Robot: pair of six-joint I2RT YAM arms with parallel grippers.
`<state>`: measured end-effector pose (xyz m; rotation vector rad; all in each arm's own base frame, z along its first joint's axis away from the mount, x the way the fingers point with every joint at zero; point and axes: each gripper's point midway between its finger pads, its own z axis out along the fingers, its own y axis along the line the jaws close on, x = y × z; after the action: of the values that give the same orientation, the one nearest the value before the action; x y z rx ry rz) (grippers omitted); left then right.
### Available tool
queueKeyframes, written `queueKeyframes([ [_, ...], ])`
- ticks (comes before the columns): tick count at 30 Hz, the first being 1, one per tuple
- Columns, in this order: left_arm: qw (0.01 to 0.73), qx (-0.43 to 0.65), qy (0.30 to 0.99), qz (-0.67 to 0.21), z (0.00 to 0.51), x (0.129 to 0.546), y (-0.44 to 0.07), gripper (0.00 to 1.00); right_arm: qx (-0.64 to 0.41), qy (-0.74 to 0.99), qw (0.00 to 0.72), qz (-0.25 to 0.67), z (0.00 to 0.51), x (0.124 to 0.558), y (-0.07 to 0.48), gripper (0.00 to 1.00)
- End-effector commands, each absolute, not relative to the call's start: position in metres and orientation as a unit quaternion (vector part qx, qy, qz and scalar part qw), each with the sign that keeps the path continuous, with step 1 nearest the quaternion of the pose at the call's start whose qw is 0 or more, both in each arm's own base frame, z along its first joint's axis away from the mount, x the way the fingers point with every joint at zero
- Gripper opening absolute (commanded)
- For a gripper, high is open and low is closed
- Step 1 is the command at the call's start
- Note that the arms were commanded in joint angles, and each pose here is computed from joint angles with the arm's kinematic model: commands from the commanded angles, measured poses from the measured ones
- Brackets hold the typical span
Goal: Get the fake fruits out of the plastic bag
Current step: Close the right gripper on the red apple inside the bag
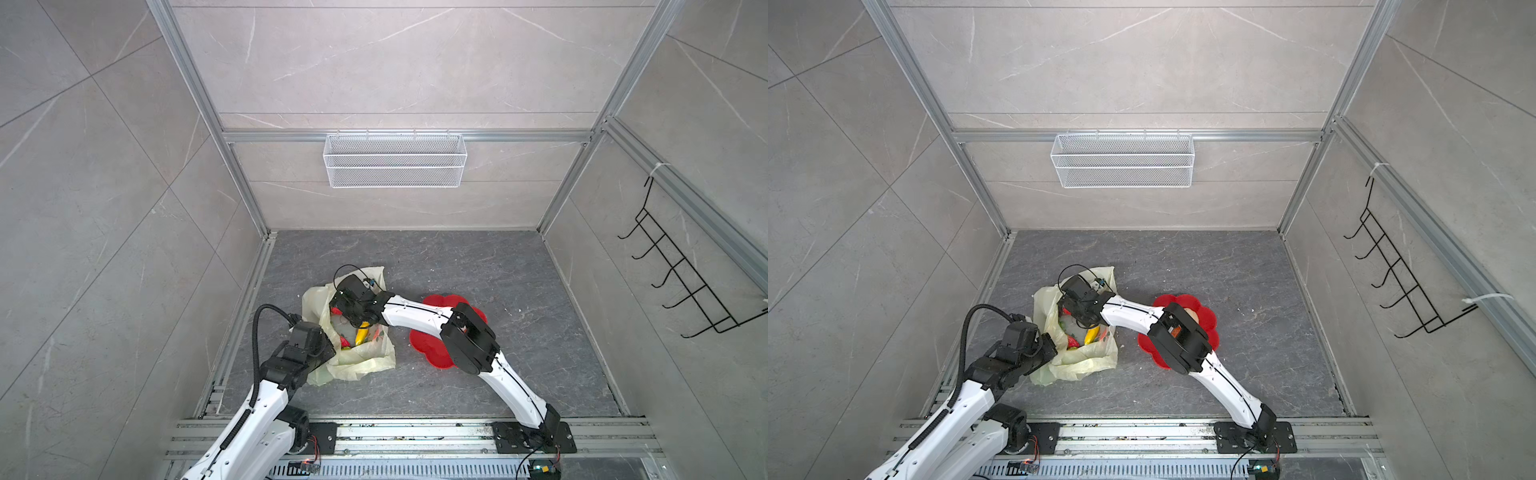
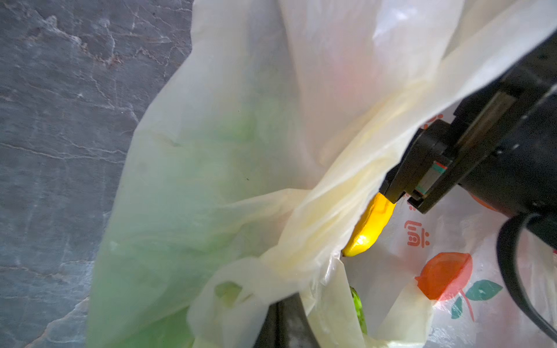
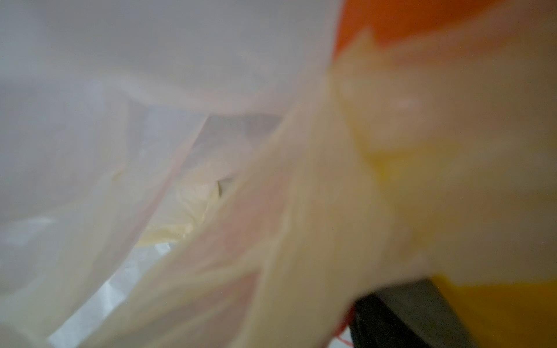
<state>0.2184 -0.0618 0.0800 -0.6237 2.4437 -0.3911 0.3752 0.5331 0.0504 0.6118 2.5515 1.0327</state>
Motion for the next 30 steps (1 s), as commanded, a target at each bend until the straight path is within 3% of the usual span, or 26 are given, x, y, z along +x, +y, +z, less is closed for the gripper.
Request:
queueKeyframes([
  [1,0.289,-0.234,0.915,-0.153,0.079,0.217,-0.063,0.00,0.237,0.899,0.157,0.332,0.030,0.383,0.524,0.82],
  [14,0.292,-0.237,0.915,-0.148,0.079,0.213,-0.060,0.00,0.186,0.895,0.204,0.351,0.071,0.389,0.524,0.61],
  [30,0.295,-0.235,0.916,-0.140,0.088,0.225,-0.060,0.00,0.001,0.915,0.257,0.311,0.107,0.315,0.478,0.61],
])
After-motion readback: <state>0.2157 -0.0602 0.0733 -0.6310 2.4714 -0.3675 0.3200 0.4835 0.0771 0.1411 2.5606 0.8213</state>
